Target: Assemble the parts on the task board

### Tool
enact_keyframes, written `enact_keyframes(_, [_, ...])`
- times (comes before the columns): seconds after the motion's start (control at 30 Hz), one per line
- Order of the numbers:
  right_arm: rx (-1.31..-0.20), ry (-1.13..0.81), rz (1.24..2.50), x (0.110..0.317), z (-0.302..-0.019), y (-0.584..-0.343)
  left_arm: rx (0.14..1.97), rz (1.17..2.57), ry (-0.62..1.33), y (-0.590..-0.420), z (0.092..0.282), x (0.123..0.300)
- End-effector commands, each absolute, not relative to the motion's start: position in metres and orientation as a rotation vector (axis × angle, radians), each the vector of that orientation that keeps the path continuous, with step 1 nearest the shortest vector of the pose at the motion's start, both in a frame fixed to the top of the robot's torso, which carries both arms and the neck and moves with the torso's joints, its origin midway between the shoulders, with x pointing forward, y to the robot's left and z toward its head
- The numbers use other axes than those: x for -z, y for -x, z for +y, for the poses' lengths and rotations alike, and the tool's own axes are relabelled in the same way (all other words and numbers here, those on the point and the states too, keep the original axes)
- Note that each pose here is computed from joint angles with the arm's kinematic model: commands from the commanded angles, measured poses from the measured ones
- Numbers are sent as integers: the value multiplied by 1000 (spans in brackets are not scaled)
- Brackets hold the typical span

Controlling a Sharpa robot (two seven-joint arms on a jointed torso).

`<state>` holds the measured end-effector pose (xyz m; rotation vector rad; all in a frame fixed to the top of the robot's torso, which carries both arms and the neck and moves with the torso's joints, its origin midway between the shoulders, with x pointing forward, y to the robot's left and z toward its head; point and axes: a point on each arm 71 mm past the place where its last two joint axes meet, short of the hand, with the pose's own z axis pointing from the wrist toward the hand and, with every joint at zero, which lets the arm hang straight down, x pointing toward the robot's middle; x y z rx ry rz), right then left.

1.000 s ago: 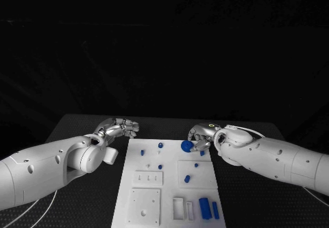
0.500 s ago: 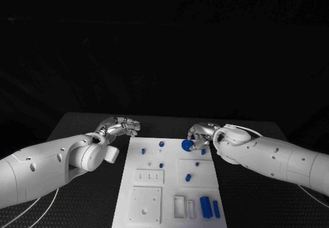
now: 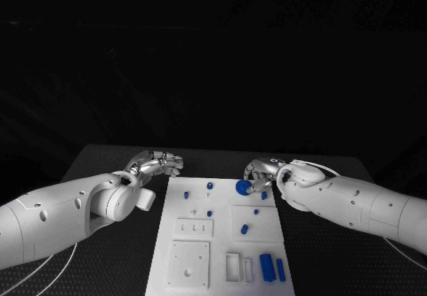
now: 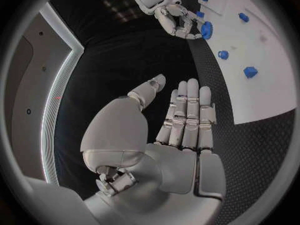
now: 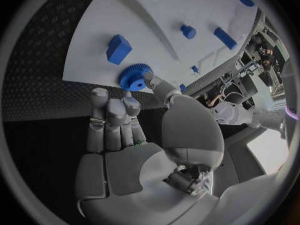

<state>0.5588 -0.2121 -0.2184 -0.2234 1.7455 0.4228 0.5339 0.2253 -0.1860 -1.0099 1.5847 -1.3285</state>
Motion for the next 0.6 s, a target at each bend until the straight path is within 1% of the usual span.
enact_keyframes(0.03, [-428, 240, 1752, 221, -210, -558, 1351, 1597, 988, -533, 222, 185])
enact_keyframes(0.33, [-442, 251, 1759, 225, -203, -556, 1350, 1599, 987, -534, 220, 185])
enact_keyframes(0.6, [-433, 265, 1774, 232, -201, -554, 1348, 1601, 989, -534, 221, 185])
